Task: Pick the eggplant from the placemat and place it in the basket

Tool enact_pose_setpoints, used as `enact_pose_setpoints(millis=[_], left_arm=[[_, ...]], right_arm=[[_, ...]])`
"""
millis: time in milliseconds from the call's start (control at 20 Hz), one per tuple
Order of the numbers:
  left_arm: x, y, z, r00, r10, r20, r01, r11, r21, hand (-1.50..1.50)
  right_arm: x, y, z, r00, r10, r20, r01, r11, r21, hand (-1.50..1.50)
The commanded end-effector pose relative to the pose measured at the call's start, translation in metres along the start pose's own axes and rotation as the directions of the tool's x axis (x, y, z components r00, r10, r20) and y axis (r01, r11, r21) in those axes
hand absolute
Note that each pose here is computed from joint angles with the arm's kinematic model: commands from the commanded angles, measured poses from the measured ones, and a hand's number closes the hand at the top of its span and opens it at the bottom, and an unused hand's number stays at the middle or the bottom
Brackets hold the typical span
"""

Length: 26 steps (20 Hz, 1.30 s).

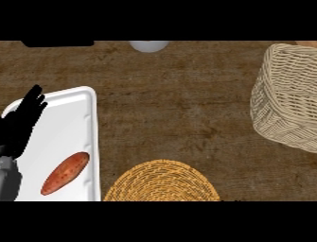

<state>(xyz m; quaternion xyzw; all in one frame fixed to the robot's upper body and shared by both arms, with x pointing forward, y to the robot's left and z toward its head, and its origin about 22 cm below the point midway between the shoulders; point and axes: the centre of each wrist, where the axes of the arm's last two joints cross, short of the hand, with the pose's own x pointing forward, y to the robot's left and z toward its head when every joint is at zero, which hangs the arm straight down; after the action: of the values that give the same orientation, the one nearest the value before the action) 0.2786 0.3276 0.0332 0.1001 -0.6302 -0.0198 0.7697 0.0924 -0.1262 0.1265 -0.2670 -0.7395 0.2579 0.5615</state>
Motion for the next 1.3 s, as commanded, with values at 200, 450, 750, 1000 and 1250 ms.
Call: enact_pose_setpoints(millis=[200,450,750,1000,1250], left_arm=[[0.015,0.002,-0.003,1.000,-0.009,0.007,0.009,1.000,-0.020,0.00],[0.014,-0.016,-0.016,1.000,-0.004,0.018,0.005,0.999,-0.040,0.00],[0.011,-0.028,-0.010,1.000,0.010,0.025,-0.009,0.999,-0.046,0.00],[0.013,-0.020,-0.013,0.999,-0.002,0.033,0.003,0.999,-0.040,0.00],[0.010,-0.014,-0.010,1.000,0.000,0.021,0.001,0.999,-0.036,0.00]], right_arm=[[0.034,-0.063,0.004,0.996,-0.047,-0.080,0.031,0.981,-0.192,1.50],[0.040,-0.070,-0.019,0.997,-0.030,-0.068,0.010,0.961,-0.276,1.50],[0.044,-0.087,-0.063,0.974,0.102,-0.202,-0.170,0.918,-0.357,1.50],[0.029,-0.123,-0.100,0.959,0.112,-0.259,-0.210,0.895,-0.393,1.50],[-0.005,-0.142,-0.120,0.958,0.114,-0.263,-0.209,0.906,-0.367,1.50]])
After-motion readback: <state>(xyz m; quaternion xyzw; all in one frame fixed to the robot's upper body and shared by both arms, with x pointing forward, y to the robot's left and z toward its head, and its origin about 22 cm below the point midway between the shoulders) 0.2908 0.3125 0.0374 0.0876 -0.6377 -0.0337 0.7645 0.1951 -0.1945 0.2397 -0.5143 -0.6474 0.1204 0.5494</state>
